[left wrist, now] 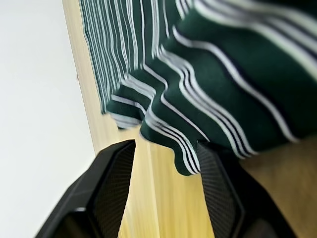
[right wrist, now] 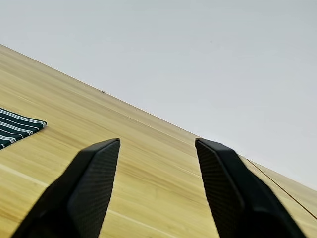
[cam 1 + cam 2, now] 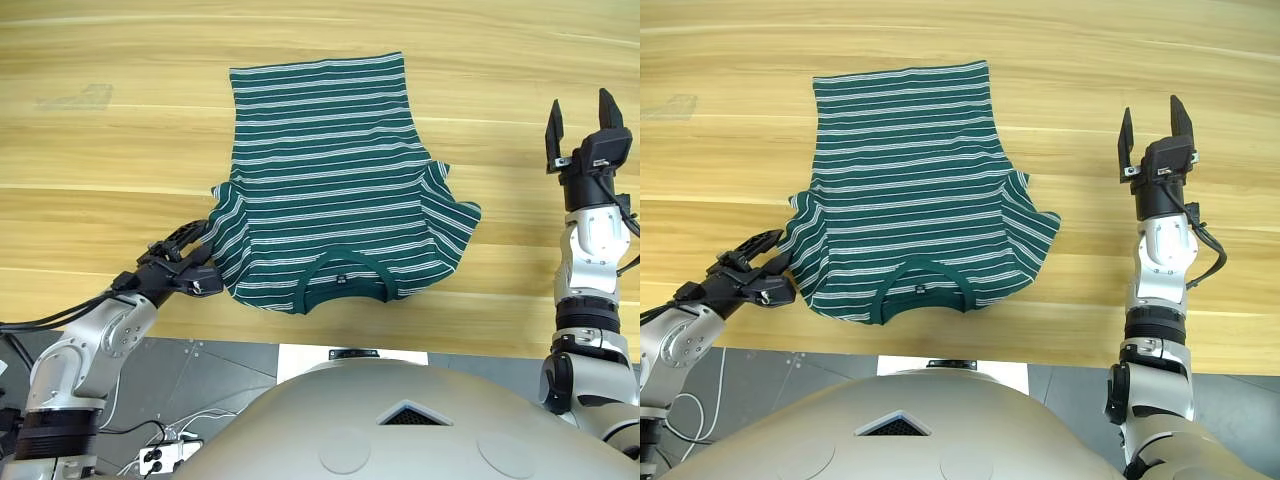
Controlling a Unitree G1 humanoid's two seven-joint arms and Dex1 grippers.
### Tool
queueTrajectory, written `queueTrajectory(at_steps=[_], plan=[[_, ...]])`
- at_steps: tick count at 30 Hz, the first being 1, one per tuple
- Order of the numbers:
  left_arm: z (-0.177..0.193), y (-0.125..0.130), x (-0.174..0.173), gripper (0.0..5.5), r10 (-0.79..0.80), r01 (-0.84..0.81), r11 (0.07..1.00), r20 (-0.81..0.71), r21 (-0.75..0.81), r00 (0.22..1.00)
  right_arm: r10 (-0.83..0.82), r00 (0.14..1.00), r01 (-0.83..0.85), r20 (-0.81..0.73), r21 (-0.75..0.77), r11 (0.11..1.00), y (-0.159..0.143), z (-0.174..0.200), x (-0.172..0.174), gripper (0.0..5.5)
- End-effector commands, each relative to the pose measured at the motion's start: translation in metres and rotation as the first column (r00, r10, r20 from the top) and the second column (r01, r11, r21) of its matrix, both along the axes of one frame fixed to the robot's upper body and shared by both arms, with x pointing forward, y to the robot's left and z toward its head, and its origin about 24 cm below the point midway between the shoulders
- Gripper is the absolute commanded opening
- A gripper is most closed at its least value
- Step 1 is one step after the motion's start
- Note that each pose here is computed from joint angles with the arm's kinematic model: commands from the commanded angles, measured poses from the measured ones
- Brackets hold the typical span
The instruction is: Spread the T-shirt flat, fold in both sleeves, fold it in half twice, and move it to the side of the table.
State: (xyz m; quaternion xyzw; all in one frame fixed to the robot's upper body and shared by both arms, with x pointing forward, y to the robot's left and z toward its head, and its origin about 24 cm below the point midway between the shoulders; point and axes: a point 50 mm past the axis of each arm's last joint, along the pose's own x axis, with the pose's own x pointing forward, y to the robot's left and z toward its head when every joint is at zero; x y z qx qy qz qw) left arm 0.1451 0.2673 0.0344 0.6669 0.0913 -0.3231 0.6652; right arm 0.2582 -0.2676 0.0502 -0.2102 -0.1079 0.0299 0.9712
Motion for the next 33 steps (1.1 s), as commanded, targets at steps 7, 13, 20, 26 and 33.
queueTrajectory(at_steps=[7, 13, 20, 26, 33], plan=[[-0.002, 0.015, -0.007, 2.31, 0.083, -0.082, 0.996, -0.017, 0.024, 0.996, 0.001, 1.0, -0.001, 0.0, -0.004, 1.0, -0.004, 0.002, -0.002, 2.81], [0.028, 0.008, 0.01, 2.31, 0.331, -0.225, 0.894, 0.233, -0.388, 0.914, 0.003, 1.0, -0.003, -0.014, 0.007, 1.0, -0.003, -0.004, -0.004, 2.81], [0.002, -0.047, 0.025, 2.31, 0.34, -0.312, 0.349, -0.191, -0.883, 0.921, -0.002, 1.0, 0.003, -0.026, 0.021, 1.0, -0.002, -0.01, -0.01, 2.81], [-0.021, -0.087, 0.023, 2.31, 0.134, -0.538, -0.243, -0.577, -0.807, 0.805, 0.005, 0.999, -0.004, -0.042, 0.021, 1.0, 0.0, -0.015, -0.014, 2.81], [0.002, -0.08, 0.022, 2.31, 0.163, -0.4, -0.139, -0.419, -0.906, 0.893, -0.006, 0.998, 0.007, -0.055, 0.014, 1.0, -0.003, -0.017, -0.016, 2.81]])
